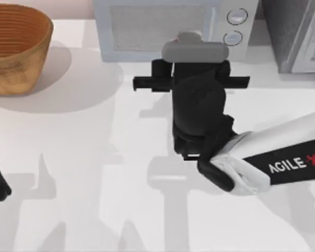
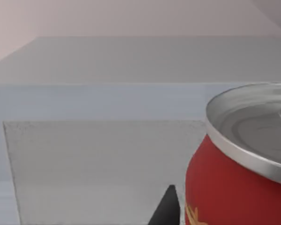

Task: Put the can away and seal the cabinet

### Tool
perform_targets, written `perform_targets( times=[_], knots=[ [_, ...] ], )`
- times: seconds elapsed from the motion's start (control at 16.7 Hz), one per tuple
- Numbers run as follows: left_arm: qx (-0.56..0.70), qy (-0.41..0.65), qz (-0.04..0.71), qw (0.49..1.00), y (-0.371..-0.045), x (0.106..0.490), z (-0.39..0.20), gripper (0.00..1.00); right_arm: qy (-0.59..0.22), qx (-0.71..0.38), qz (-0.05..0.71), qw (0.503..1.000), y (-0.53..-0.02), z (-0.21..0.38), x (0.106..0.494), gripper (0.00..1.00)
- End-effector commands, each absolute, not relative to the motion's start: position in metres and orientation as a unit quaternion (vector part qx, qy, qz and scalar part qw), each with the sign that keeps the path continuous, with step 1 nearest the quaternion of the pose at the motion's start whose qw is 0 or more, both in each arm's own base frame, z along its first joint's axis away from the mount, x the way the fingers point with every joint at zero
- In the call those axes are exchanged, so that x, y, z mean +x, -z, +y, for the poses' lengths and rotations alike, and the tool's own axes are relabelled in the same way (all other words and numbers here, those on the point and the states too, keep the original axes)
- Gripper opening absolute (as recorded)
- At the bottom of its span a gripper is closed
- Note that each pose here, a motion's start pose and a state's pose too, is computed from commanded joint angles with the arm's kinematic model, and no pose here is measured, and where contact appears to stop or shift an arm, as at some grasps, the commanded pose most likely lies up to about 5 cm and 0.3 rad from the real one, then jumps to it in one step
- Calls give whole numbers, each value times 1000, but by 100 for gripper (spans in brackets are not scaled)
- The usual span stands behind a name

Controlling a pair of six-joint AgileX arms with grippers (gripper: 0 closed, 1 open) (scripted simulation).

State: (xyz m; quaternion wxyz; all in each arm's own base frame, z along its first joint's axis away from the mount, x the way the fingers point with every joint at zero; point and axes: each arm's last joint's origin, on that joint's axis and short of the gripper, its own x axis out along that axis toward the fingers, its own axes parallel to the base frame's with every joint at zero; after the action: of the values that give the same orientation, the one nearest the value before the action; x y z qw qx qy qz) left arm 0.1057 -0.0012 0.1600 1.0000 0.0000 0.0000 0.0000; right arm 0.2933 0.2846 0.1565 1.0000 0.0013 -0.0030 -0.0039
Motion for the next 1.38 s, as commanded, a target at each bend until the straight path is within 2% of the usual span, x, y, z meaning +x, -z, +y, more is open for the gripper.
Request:
perform_targets(
  times=[0.48,0.84,1.02,1.2,1.38],
  knots=[
    [0,0,0,1000,-160,106,-1,100,1,-5,3,1000,-163,276,294,0],
    [0,0,0,1000,-160,106,-1,100,-24,-37,42,998,-197,199,282,0],
    [0,0,0,1000,-160,106,-1,100,-40,-7,8,999,-243,149,254,0],
    [0,0,0,1000,-160,106,-1,100,-47,34,-70,996,-289,94,204,0],
    [0,0,0,1000,-160,106,-1,100,-41,45,-128,990,-294,48,148,0]
  ],
)
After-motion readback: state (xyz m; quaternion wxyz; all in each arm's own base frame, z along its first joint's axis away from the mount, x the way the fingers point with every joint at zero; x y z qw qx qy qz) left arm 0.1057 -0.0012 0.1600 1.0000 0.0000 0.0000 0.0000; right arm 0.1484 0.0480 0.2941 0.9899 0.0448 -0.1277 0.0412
